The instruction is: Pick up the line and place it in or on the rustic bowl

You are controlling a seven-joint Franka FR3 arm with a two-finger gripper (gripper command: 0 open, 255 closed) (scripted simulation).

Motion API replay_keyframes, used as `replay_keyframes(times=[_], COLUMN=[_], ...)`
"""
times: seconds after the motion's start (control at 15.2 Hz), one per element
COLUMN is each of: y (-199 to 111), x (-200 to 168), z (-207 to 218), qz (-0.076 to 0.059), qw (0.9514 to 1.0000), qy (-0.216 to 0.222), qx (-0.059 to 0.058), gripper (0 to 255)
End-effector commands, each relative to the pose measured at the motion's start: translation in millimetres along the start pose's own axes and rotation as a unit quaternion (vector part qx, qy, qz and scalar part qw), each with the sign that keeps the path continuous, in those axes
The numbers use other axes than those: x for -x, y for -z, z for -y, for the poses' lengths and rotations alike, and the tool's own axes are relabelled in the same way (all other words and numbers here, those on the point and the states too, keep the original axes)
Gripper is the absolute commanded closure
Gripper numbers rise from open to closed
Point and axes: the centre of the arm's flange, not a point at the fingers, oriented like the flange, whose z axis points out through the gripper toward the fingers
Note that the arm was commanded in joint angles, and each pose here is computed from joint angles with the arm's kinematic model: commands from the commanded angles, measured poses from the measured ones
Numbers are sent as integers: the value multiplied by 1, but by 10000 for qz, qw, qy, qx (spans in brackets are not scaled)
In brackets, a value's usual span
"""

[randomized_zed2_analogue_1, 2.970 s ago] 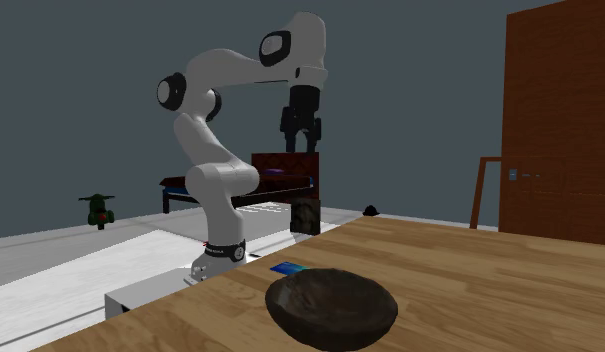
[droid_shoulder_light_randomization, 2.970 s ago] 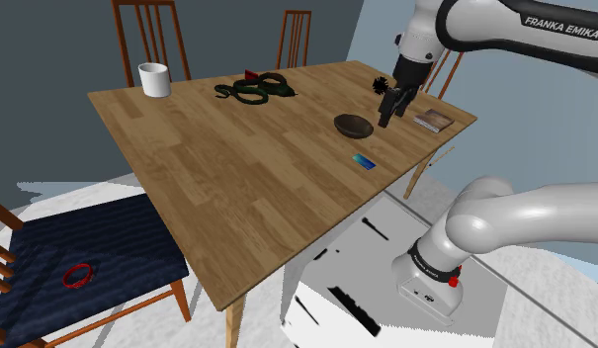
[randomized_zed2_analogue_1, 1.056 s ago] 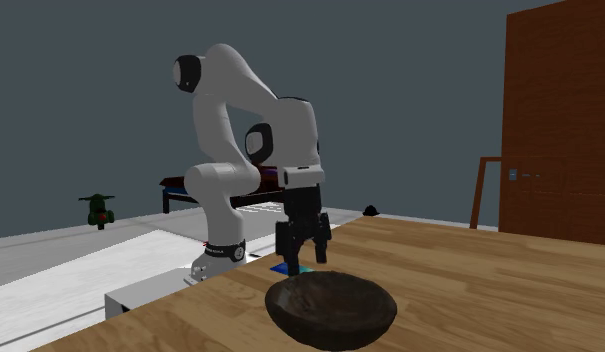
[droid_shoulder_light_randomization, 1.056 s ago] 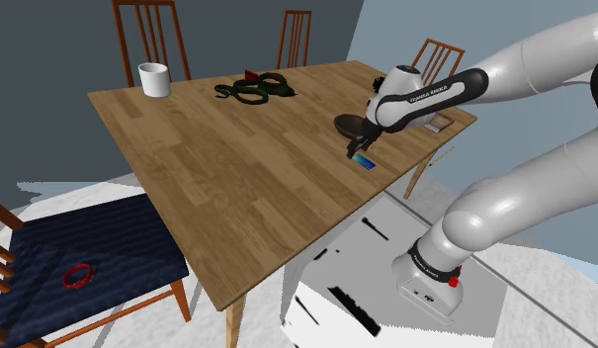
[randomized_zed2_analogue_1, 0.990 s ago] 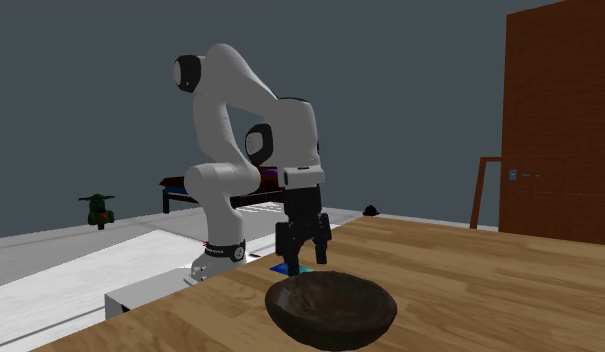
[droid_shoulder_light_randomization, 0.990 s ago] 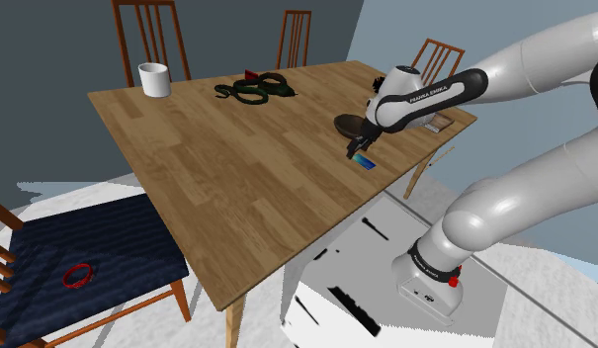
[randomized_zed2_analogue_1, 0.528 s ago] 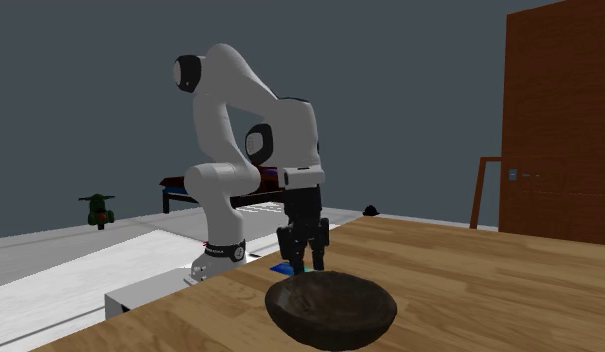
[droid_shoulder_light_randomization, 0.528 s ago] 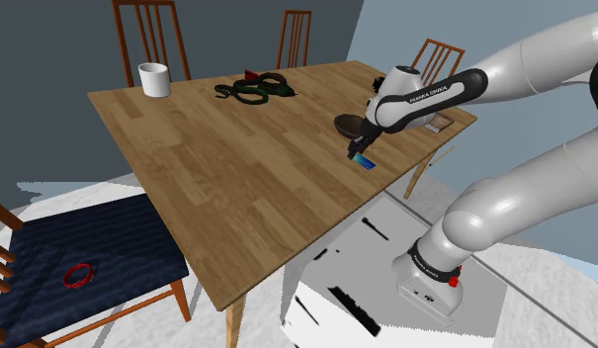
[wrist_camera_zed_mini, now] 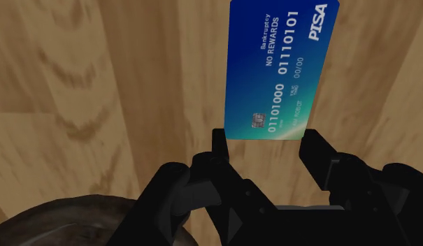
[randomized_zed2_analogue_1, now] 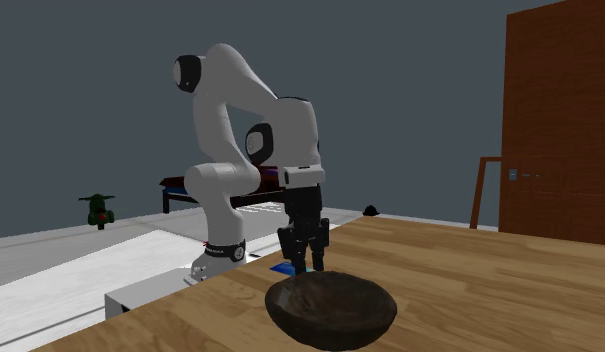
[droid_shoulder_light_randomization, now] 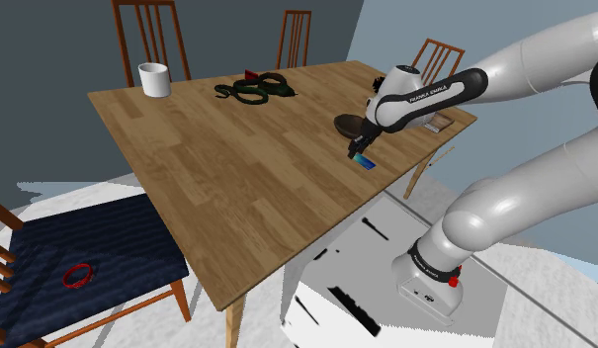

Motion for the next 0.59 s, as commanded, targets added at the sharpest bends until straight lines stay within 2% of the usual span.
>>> replay_keyframes(times=[0.0,0.53], y=[-2,40], x=[2,-5], z=[0,-1], qz=[21,21], qw=[10000,10000], qy=[-6,-6], qx=[-1,-1], gripper=[255,255])
